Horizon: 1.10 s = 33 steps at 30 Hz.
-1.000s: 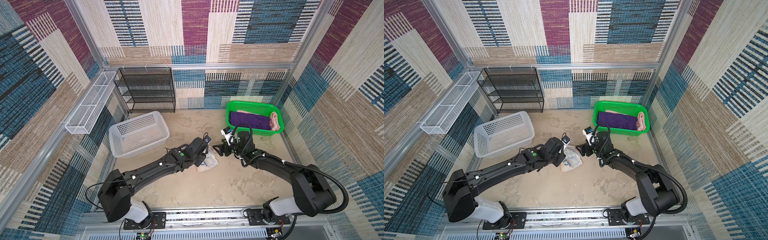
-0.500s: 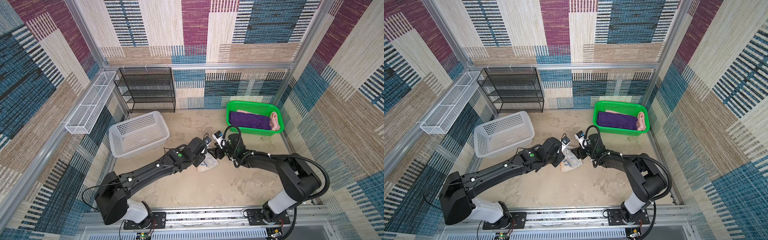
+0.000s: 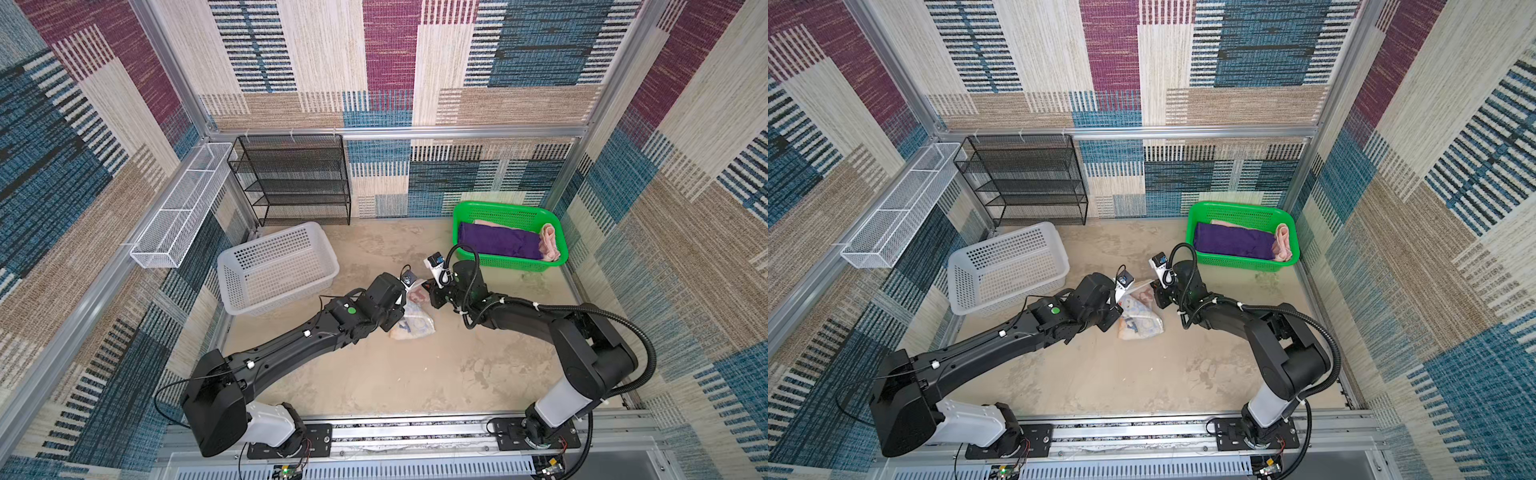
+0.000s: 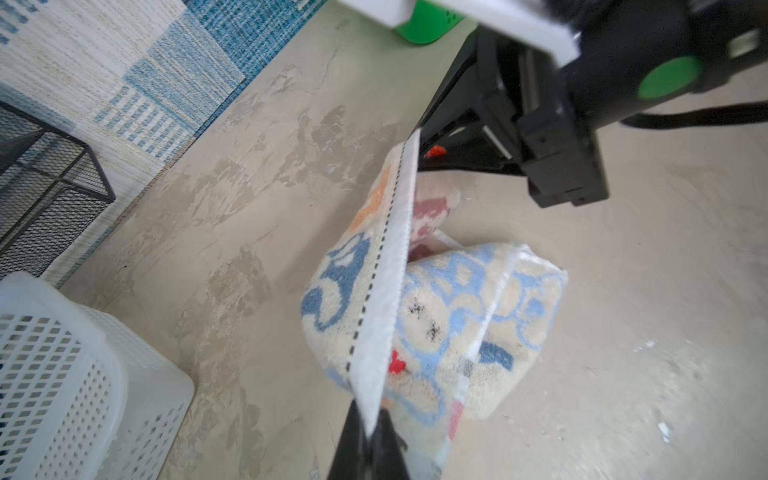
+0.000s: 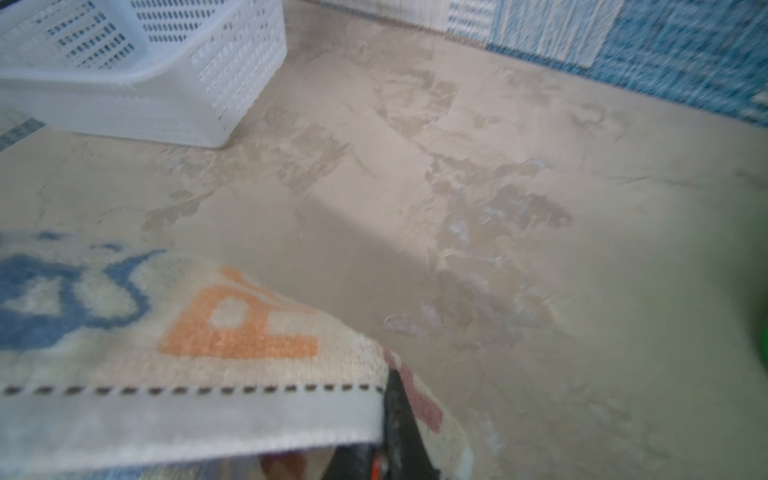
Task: Fold and stack the towels
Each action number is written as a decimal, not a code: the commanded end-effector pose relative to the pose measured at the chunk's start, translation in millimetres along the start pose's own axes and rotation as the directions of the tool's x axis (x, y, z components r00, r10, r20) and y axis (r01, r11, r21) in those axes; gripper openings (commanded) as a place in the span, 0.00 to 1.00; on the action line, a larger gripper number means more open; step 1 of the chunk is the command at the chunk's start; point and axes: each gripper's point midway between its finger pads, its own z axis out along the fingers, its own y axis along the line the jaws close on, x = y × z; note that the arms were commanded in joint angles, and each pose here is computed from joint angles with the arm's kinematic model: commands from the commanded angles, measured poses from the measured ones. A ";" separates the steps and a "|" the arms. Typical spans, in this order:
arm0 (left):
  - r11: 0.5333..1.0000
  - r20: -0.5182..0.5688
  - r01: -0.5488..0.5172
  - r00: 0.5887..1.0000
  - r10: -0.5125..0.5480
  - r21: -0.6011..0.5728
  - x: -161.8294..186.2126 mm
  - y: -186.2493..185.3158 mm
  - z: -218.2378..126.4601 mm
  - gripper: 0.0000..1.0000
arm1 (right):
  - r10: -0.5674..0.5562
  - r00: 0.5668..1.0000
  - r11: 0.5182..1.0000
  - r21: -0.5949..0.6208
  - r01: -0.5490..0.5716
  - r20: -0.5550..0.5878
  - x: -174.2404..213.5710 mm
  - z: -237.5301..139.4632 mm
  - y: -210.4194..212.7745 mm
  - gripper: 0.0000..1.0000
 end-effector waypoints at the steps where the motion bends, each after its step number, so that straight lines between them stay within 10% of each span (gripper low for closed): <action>1: 0.984 -0.019 0.038 0.999 -0.042 -0.175 -5.4 41.0 1.3 0.00 | 0.018 0.999 0.957 0.290 -0.029 0.041 -28.3 -16.2 -53.6 0.00; 12: 0.913 0.137 0.026 0.990 0.033 -0.408 -70.9 108.6 -32.7 0.00 | -0.091 0.984 0.906 0.422 0.017 0.155 -104.3 -68.6 -74.9 0.00; 22: 0.994 -0.017 0.001 1.000 -0.003 -0.109 13.3 33.9 22.1 0.00 | 0.055 0.994 0.988 0.147 -0.041 -0.096 18.5 -53.4 -24.1 0.00; 33: 0.975 -0.177 0.108 0.982 -0.074 0.192 76.0 -45.0 49.4 0.01 | 0.167 0.934 0.985 0.010 -0.173 -0.316 94.1 -37.3 9.4 0.05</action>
